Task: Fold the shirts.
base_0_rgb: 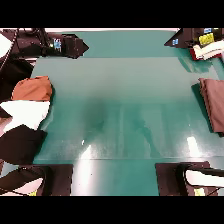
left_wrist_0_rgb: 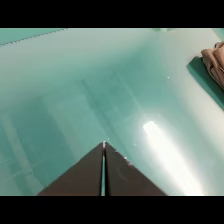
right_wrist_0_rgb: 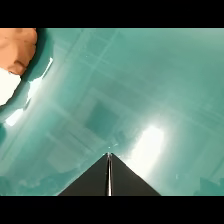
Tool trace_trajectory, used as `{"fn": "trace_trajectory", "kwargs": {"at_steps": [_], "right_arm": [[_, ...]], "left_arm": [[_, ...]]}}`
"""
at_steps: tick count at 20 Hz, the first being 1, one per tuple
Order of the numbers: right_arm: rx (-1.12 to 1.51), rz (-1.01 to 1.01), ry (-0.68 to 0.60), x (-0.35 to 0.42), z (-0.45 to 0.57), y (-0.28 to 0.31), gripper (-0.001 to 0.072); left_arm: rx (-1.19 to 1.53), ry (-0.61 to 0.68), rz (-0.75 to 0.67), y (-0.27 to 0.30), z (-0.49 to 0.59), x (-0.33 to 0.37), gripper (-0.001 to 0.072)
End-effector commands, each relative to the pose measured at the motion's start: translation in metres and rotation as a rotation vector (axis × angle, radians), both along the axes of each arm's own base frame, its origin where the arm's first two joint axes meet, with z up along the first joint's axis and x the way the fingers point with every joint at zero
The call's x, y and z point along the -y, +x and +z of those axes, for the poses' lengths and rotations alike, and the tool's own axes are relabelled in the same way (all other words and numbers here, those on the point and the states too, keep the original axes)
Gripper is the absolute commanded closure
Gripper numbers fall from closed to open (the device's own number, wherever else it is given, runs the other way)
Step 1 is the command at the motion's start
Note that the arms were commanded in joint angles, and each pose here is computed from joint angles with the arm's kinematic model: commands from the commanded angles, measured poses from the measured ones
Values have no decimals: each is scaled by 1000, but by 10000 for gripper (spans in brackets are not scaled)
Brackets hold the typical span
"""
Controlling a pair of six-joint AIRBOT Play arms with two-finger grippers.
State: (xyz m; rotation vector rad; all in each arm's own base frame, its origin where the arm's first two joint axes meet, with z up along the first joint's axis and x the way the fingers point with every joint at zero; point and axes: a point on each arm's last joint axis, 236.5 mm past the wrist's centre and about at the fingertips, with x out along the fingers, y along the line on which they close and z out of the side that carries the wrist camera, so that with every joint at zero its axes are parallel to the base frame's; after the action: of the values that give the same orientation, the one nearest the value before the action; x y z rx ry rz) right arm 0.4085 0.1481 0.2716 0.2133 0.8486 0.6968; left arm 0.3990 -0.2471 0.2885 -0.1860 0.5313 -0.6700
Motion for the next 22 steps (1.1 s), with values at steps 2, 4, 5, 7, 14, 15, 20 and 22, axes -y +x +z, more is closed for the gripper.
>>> {"fn": "trace_trajectory", "kwargs": {"at_steps": [2, 4, 5, 7, 14, 15, 20, 22], "right_arm": [[-1, 7, -1, -2, 0, -1, 692], [-2, 7, -1, -2, 0, -2, 692], [-2, 8, -1, -2, 0, -2, 692], [-4, 9, -2, -2, 0, -2, 692], [-6, 11, -3, -2, -1, -3, 692], [-7, 12, -4, -2, -1, -3, 692], [-9, 13, -5, -2, -1, -4, 692], [-11, 14, -6, -2, -2, -4, 692]], "left_arm": [[2, -1, 2, 1, 0, 0, 683], [2, -1, 2, 1, 0, 0, 683], [2, -1, 2, 1, 0, 0, 683], [2, -1, 2, 1, 0, 0, 683], [164, 63, 101, 28, 23, -29, 659], [176, 166, 167, 40, 13, -57, 307], [-163, 442, 534, 76, -107, -218, 64], [-332, 487, 580, 74, -179, -257, 64]]}}
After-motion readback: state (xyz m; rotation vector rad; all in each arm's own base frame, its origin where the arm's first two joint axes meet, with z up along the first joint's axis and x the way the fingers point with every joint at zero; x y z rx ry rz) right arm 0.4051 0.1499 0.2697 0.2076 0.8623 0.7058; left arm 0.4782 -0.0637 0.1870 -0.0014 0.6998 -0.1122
